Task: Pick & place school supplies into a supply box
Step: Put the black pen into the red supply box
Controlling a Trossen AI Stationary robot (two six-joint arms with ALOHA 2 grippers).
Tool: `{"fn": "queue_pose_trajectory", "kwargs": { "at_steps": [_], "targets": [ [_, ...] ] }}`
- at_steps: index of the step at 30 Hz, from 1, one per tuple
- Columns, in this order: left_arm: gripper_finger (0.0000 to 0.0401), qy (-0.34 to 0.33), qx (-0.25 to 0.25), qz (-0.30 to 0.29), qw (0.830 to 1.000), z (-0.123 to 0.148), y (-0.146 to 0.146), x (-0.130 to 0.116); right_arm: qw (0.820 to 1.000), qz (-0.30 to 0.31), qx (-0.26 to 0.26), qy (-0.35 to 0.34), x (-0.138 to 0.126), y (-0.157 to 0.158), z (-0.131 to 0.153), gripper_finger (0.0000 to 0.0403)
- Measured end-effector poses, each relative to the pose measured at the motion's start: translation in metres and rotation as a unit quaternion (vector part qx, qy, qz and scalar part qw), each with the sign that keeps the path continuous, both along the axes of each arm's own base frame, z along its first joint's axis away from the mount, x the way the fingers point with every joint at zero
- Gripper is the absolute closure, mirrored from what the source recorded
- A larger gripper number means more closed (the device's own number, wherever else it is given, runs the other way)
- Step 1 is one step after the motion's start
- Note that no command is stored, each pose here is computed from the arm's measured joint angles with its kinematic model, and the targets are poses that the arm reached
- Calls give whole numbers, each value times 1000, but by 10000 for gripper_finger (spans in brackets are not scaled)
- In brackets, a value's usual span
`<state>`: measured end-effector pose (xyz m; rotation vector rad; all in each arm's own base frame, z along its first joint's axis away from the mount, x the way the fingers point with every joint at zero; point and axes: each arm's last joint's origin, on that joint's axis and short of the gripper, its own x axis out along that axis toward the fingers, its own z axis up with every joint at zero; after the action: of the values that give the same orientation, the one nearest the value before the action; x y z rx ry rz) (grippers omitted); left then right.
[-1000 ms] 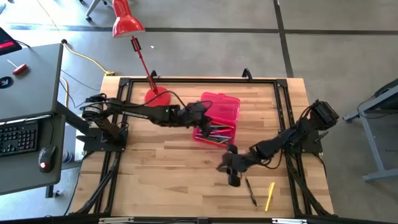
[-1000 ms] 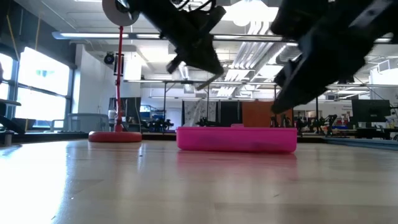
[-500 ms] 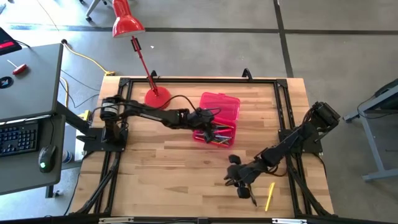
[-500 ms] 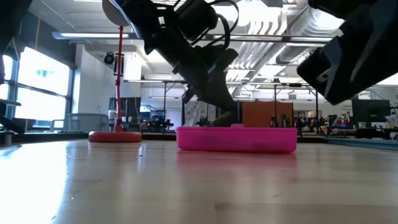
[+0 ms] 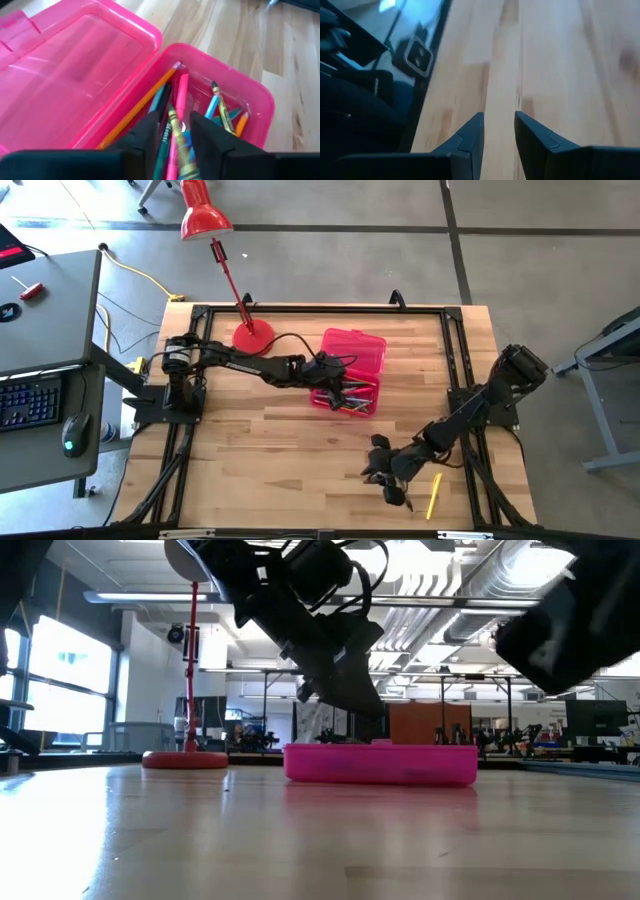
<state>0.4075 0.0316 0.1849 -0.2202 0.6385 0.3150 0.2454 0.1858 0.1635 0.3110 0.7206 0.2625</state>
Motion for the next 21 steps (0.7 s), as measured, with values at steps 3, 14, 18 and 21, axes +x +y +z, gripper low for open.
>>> {"fn": "queue_pose_trajectory", "kwargs": {
  "at_steps": [3,14,18,21],
  "targets": [
    [233,-8,9,12,1000,1,1,1,999,-15,9,48,-10,4,-6,315],
    [206,-58,-3,-1,998,9,0,6,935,-104,145,306,-41,13,-21,315],
    [206,-65,-16,-4,998,10,-1,7,915,-93,173,352,-44,16,-21,315],
    [206,-64,-16,-3,998,10,-1,7,918,-96,165,347,-43,14,-22,315]
  ]
}}
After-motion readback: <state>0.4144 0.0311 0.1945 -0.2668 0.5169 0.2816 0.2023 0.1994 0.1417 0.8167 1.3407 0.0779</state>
